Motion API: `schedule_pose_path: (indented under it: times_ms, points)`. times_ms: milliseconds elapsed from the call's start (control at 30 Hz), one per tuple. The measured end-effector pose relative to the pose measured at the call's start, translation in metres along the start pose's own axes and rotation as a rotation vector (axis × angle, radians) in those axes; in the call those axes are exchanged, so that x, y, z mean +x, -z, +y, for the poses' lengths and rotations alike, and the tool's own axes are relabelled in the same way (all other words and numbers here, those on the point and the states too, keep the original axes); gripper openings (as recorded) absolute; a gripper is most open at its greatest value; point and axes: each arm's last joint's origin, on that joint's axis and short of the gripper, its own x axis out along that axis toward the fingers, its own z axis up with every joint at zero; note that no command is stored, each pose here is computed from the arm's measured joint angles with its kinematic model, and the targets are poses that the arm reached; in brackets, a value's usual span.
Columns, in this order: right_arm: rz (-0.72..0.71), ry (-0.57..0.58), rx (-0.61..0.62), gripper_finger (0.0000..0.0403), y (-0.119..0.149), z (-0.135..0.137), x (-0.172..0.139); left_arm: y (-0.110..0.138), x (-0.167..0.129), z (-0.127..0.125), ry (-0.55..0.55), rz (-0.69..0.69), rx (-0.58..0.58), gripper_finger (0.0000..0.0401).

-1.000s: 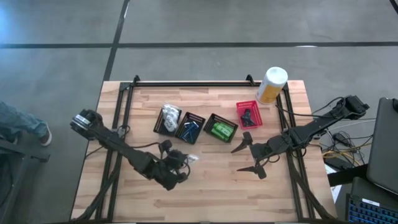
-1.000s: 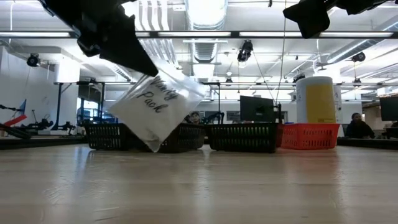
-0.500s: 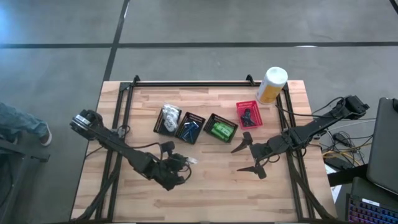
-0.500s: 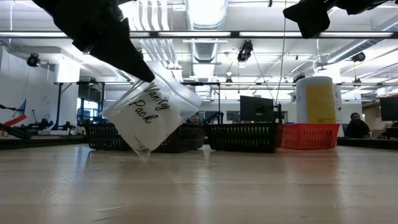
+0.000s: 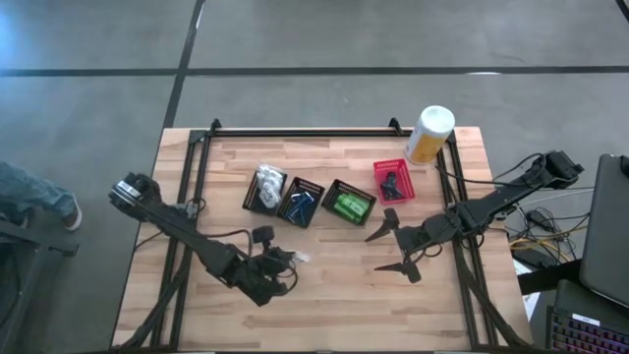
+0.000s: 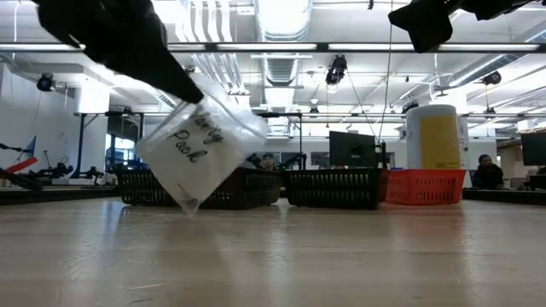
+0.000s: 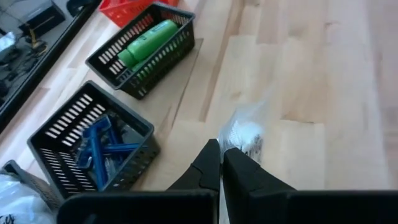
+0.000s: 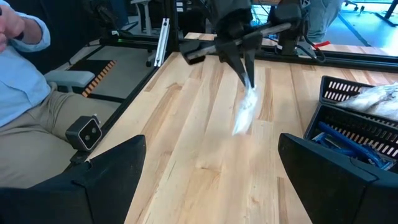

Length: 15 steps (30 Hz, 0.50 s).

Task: Pick & Place Travel size toiletries
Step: Put the vanity pack into the left black bin

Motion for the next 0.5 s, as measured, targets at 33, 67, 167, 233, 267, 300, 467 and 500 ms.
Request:
schedule_pose_path:
  times_ms: [33, 67, 167, 233, 267, 300, 467, 500]
  points:
    - [0.0, 0.0, 0.0, 0.0364, 0.0, 0.0, 0.0, -0.001, -0.003, 0.001, 0.007, -0.007, -0.006, 0.0001]
    - [0.0, 0.0, 0.0, 0.0364, 0.0, 0.0, 0.0, -0.001, -0.006, 0.004, 0.012, -0.014, -0.012, 0.0001]
    - [0.0, 0.0, 0.0, 0.0364, 0.0, 0.0, 0.0, 0.0, -0.015, 0.016, 0.027, -0.038, -0.013, 0.0001]
    - [0.0, 0.0, 0.0, 0.0364, 0.0, 0.0, 0.0, 0.002, -0.023, 0.028, 0.037, -0.048, -0.009, 0.0001]
    - [0.0, 0.0, 0.0, 0.0364, 0.0, 0.0, 0.0, 0.002, -0.027, 0.034, 0.042, -0.058, -0.006, 0.0001]
    - [0.001, 0.0, 0.0, 0.0364, 0.0, 0.0, 0.0, 0.002, -0.032, 0.041, 0.049, -0.07, -0.004, 0.0001]
    - [0.0, 0.0, 0.0, 0.0364, 0.0, 0.0, 0.0, 0.008, -0.058, 0.082, 0.069, -0.143, -0.004, 0.0001]
    - [0.0, 0.0, 0.0, 0.0364, 0.0, 0.0, 0.0, 0.01, -0.063, 0.09, 0.075, -0.171, -0.014, 0.0001]
